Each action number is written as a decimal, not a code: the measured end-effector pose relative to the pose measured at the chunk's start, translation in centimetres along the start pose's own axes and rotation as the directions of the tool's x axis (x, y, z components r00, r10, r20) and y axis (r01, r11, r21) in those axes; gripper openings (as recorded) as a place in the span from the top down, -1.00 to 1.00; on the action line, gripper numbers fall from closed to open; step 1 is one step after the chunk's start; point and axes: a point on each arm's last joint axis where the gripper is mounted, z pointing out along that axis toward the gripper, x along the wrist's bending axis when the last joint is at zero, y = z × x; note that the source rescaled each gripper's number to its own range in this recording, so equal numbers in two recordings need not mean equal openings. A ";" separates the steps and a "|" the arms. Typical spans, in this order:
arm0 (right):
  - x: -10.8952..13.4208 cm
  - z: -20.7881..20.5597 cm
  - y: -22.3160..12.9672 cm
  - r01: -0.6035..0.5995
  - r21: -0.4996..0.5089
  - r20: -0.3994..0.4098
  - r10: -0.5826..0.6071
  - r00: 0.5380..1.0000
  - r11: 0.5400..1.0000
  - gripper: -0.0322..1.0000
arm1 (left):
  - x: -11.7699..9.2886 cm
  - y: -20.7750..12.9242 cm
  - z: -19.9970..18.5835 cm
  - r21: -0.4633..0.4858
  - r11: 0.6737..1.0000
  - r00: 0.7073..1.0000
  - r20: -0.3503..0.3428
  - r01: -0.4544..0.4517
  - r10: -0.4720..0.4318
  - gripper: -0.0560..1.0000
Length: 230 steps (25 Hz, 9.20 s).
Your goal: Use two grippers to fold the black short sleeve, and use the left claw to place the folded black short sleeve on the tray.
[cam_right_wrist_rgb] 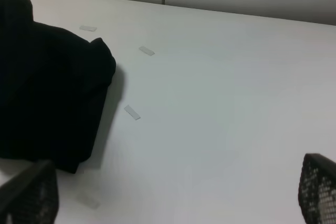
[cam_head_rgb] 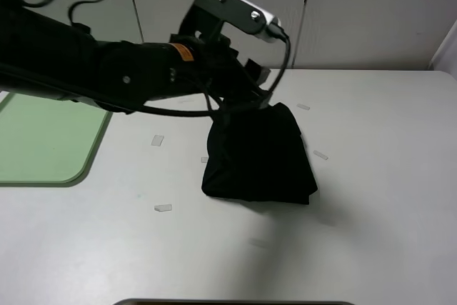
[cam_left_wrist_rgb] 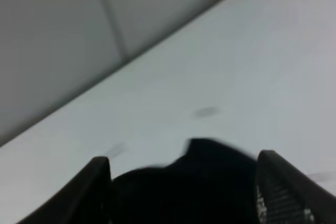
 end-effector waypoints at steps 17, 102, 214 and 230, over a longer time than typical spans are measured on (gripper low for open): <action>0.0 0.0 0.0 0.000 0.000 0.000 0.000 1.000 1.000 -1.00 | 5.8 -8.3 0.5 0.154 0.985 0.974 -0.224 0.082 -0.046 -0.62; 0.0 0.0 0.0 -0.001 0.000 -0.002 0.001 1.000 1.000 -1.00 | -2.5 -6.6 3.1 0.354 0.811 0.880 -0.093 0.466 -0.465 -0.23; 0.0 0.0 0.0 -0.003 0.000 -0.003 0.003 1.000 1.000 -1.00 | -3.7 -9.1 9.0 -0.271 0.954 0.992 -0.004 -0.126 0.130 -0.96; 0.0 0.0 0.0 -0.003 0.000 -0.003 0.003 1.000 1.000 -1.00 | -5.1 -11.3 16.4 -0.310 0.938 0.987 -0.004 -0.155 0.161 -0.96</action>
